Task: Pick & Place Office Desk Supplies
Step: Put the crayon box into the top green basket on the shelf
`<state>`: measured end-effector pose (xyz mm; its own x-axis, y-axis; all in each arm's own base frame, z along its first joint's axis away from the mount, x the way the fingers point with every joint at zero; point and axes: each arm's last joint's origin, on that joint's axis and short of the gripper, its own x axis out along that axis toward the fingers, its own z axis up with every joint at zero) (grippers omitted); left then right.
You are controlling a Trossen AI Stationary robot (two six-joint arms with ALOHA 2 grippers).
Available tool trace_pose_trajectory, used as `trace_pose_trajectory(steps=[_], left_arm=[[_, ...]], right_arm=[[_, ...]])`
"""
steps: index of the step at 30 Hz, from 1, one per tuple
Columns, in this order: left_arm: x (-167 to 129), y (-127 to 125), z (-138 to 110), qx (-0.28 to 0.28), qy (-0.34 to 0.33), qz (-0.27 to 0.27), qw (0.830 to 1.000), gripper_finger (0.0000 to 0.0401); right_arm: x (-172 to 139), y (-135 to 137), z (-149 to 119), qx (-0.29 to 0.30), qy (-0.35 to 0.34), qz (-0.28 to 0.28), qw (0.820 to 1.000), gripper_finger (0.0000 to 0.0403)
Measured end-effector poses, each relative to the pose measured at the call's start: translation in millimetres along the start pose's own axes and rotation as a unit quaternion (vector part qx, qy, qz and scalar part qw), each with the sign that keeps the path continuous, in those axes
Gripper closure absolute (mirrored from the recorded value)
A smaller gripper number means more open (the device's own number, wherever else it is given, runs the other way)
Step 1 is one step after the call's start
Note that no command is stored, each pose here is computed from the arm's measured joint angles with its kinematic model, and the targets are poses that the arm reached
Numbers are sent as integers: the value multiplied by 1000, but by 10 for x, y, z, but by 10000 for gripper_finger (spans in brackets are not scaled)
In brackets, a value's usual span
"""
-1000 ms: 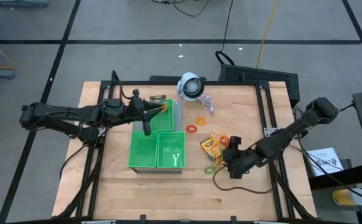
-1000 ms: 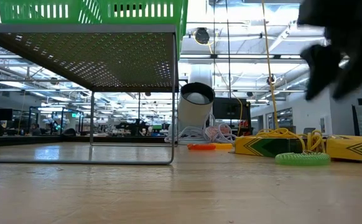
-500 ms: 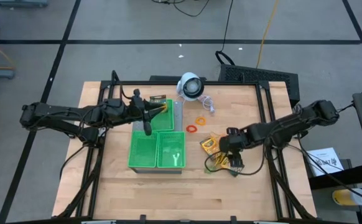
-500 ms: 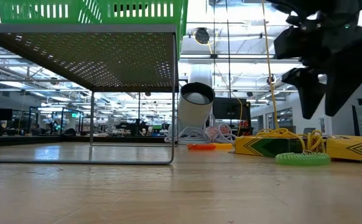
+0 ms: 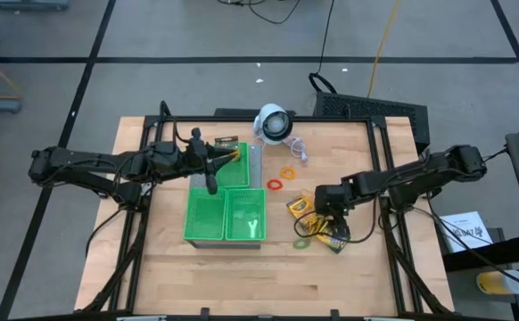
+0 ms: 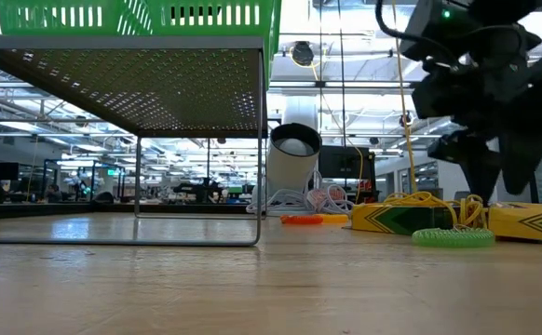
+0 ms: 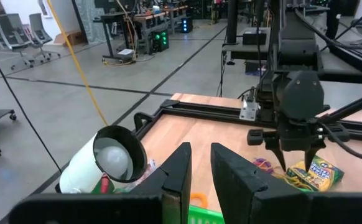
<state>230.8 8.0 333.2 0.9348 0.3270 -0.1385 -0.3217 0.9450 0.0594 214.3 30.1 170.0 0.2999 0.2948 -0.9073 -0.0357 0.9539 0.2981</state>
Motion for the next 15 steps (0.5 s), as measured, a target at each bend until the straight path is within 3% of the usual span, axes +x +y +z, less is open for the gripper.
trace_pose_trajectory(steps=[15], left_arm=[[0, -1, 1, 19, 0, 0, 1000, 329]], right_arm=[[226, -109, -182, -7, -8, 2, 1000, 215]])
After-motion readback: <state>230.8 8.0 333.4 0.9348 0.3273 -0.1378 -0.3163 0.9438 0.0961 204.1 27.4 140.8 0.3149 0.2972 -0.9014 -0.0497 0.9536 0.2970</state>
